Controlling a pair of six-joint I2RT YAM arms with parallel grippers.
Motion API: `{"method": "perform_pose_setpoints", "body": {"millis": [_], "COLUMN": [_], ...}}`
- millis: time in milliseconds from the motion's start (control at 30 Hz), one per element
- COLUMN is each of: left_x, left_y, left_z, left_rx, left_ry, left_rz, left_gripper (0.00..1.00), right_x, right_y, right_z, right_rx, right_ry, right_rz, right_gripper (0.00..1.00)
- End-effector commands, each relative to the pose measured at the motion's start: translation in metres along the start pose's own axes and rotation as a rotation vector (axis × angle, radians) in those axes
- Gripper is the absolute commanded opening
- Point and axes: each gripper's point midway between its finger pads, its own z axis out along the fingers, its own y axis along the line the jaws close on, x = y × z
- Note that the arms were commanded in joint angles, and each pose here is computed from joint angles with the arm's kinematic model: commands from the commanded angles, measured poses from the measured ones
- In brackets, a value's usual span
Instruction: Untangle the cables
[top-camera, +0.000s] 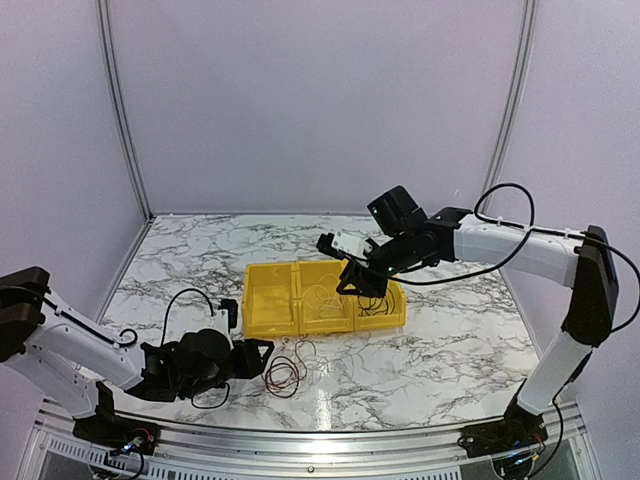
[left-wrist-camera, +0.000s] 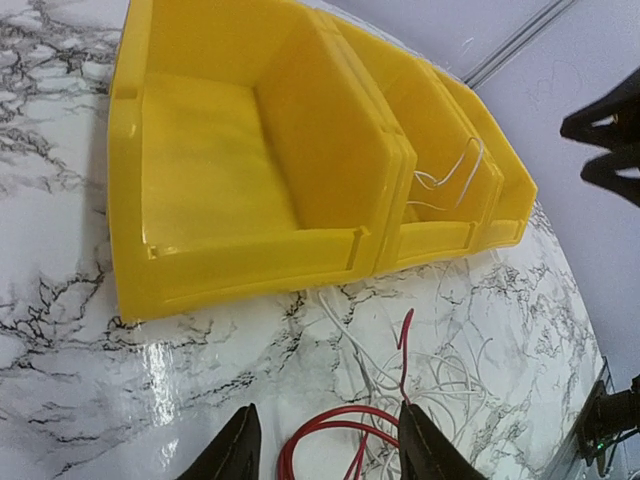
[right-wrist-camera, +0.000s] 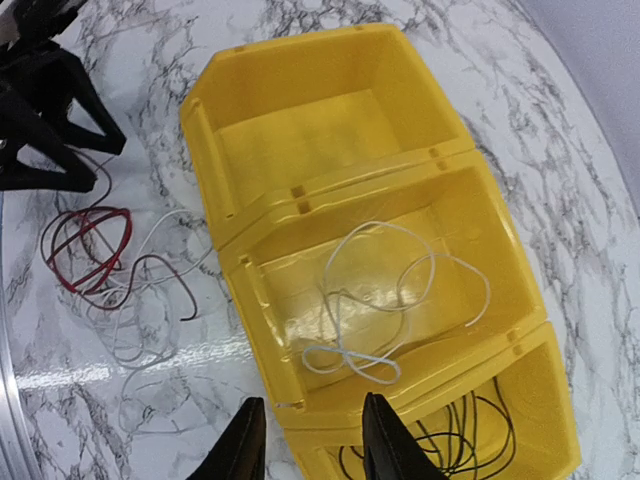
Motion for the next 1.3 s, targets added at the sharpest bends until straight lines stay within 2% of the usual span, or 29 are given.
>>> {"method": "perform_pose_setpoints", "body": {"millis": [0,100,233,367,500,800,1033,1267], "left_x": [0.016,0.017,0.019,0.023,0.022,0.023,0.014,-0.001], "left_y": [-0.001,-0.011,-0.016,-0.004,0.001,-0.016,-0.026,-0.028], "left_z": [0.009,0.018,0.031,0.041,0.052,0.077,0.079,0.069], "left_rx": [-0.016,-0.009,-0.017,-0.059,-0.072,-0.028,0.003,0.012], "left_ry": [0.084,0.098,0.112,0.123,0.123,0.147,0.126,0.084], "left_rz": [-0.143,-0.155,-0.212,-0.322,-0.362,-0.334,-0.302,-0.322], "left_gripper": [0.49,0.51,0.5,0.47,0.44,0.33,0.21,0.28], "right_x": [0.003,0.014,0.026,0.029,0.031,0.036,0.036,0.035], "right_y": [0.049,0.073,0.078,0.084,0.08,0.077,0.077,0.077], "right_z": [0.016,0.022,0.029,0.027,0.026,0.028,0.026,0.025], "right_rx": [-0.185,-0.288,-0.295,-0.316,-0.289,-0.269,-0.263,-0.262], "right_ry": [-0.086,-0.116,-0.11,-0.117,-0.112,-0.093,-0.093,-0.093], "right_rz": [-0.049,-0.076,-0.072,-0.08,-0.104,-0.126,-0.136,-0.141], "right_gripper": [0.33,0.33,0.32,0.32,0.32,0.31,0.3,0.3]}}
